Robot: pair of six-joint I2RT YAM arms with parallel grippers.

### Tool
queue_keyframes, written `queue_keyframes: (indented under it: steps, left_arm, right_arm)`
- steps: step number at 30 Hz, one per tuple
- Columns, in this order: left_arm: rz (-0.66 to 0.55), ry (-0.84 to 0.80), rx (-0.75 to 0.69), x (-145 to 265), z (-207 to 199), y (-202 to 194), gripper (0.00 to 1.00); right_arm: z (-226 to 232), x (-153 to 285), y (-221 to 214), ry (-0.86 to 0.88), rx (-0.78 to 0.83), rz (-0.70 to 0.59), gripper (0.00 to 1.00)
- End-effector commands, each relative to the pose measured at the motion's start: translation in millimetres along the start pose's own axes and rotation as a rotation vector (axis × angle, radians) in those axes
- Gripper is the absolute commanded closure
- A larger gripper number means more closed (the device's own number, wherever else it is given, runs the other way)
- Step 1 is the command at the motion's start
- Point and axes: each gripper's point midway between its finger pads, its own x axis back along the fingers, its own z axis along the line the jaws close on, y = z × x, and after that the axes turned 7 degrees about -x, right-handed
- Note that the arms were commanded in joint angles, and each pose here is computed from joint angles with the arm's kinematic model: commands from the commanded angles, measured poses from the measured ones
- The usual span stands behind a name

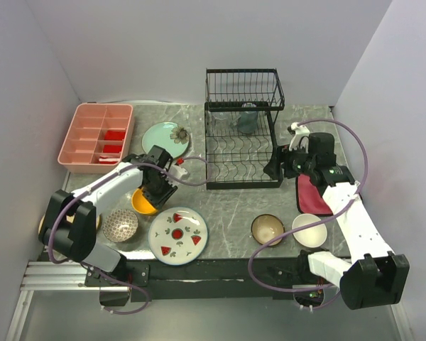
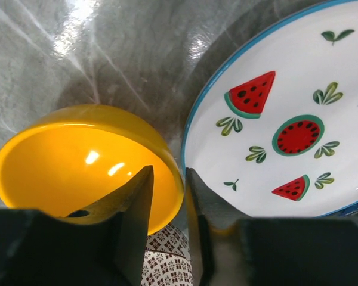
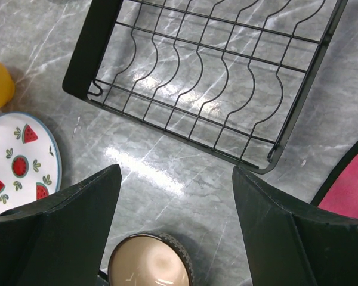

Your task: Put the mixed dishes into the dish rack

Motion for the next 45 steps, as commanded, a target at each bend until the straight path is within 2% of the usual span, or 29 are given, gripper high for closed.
queue_keyframes:
  steps: [1, 4, 5, 8, 11, 14, 16, 17, 19, 20, 21, 22, 23, 24, 25, 27, 29, 30, 32, 34, 35, 40, 41, 45]
  left_arm:
    - [-0.010, -0.026, -0.015, 2, -7, 5, 0.69]
    - [0.000, -0.021, -0.011, 7, -6, 3, 0.77]
    - [0.000, -0.019, -0.010, 9, -6, 4, 0.86]
    - [-0.017, -0.019, -0.014, 23, -7, 8, 0.99]
    - [-0.013, -0.055, -0.012, 43, -11, 18, 0.99]
    - [-0.144, -0.052, -0.048, 75, -8, 55, 0.99]
    - [-0.308, -0.052, -0.078, 103, -8, 95, 0.99]
    - [-0.403, -0.105, -0.102, 113, -17, 114, 0.99]
    - [-0.572, -0.136, -0.111, 124, -27, 137, 0.99]
    - [-0.819, -0.106, -0.181, 156, -28, 175, 0.99]
    - [-0.861, -0.140, -0.161, 139, -35, 173, 0.99]
    - [-0.942, -0.192, -0.114, 143, -43, 179, 0.99]
    - [-1.055, -0.219, -0.138, 152, -49, 190, 0.99]
    - [-1.218, -0.245, -0.201, 164, -59, 200, 0.99]
    - [-1.291, -0.304, -0.162, 173, -70, 207, 0.99]
    - [-1.397, -0.351, -0.178, 177, -80, 221, 0.99]
    - [-1.355, -0.480, -0.084, 159, -90, 235, 0.99]
    - [-1.423, -0.501, -0.103, 173, -94, 245, 0.99]
    - [-1.435, -0.601, -0.037, 163, -105, 257, 0.99]
    - [-1.449, -0.683, -0.064, 170, -123, 272, 0.99]
    - [-1.423, -0.713, -0.036, 155, -125, 280, 0.99]
    - [-1.408, -0.821, 0.000, 140, -144, 315, 0.99]
    - [-1.393, -0.825, 0.037, 124, -142, 322, 0.99]
    - [-1.412, -0.907, 0.120, 120, -146, 354, 0.99]
  right_arm:
    - [-3, 6, 14, -0.016, 0.045, -0.069, 0.17]
    - [-5, 7, 13, -0.026, 0.044, -0.070, 0.17]
    - [-5, 8, 13, -0.029, 0.044, -0.069, 0.17]
    - [-8, 10, 17, -0.048, 0.051, -0.071, 0.17]
    - [-12, 13, 24, -0.074, 0.063, -0.072, 0.17]
    - [-16, 18, 30, -0.103, 0.067, -0.066, 0.17]
    - [-20, 21, 38, -0.125, 0.073, -0.072, 0.17]
    - [-26, 22, 36, -0.148, 0.067, -0.057, 0.17]
    - [-30, 26, 42, -0.171, 0.065, -0.059, 0.17]
    - [-35, 27, 40, -0.190, 0.057, -0.038, 0.17]
    - [-39, 28, 40, -0.209, 0.055, -0.030, 0.17]
    - [-40, 32, 44, -0.217, 0.059, -0.034, 0.17]
    - [-43, 33, 40, -0.228, 0.061, -0.010, 0.17]
    - [-47, 35, 41, -0.252, 0.065, -0.007, 0.17]
    - [-49, 38, 44, -0.268, 0.072, -0.006, 0.17]
    - [-56, 39, 39, -0.300, 0.076, 0.034, 0.16]
    - [-60, 43, 39, -0.326, 0.098, 0.042, 0.16]
    - [-62, 44, 38, -0.335, 0.099, 0.046, 0.16]
    - [-72, 49, 37, -0.373, 0.080, 0.046, 0.16]
    - [-75, 49, 30, -0.384, 0.071, 0.052, 0.16]
    - [-76, 51, 29, -0.389, 0.071, 0.045, 0.16]
    - [-84, 56, 14, -0.422, 0.052, 0.063, 0.16]
    - [-85, 58, 12, -0.428, 0.051, 0.065, 0.16]
    - [-91, 65, 10, -0.464, 0.052, 0.072, 0.16]
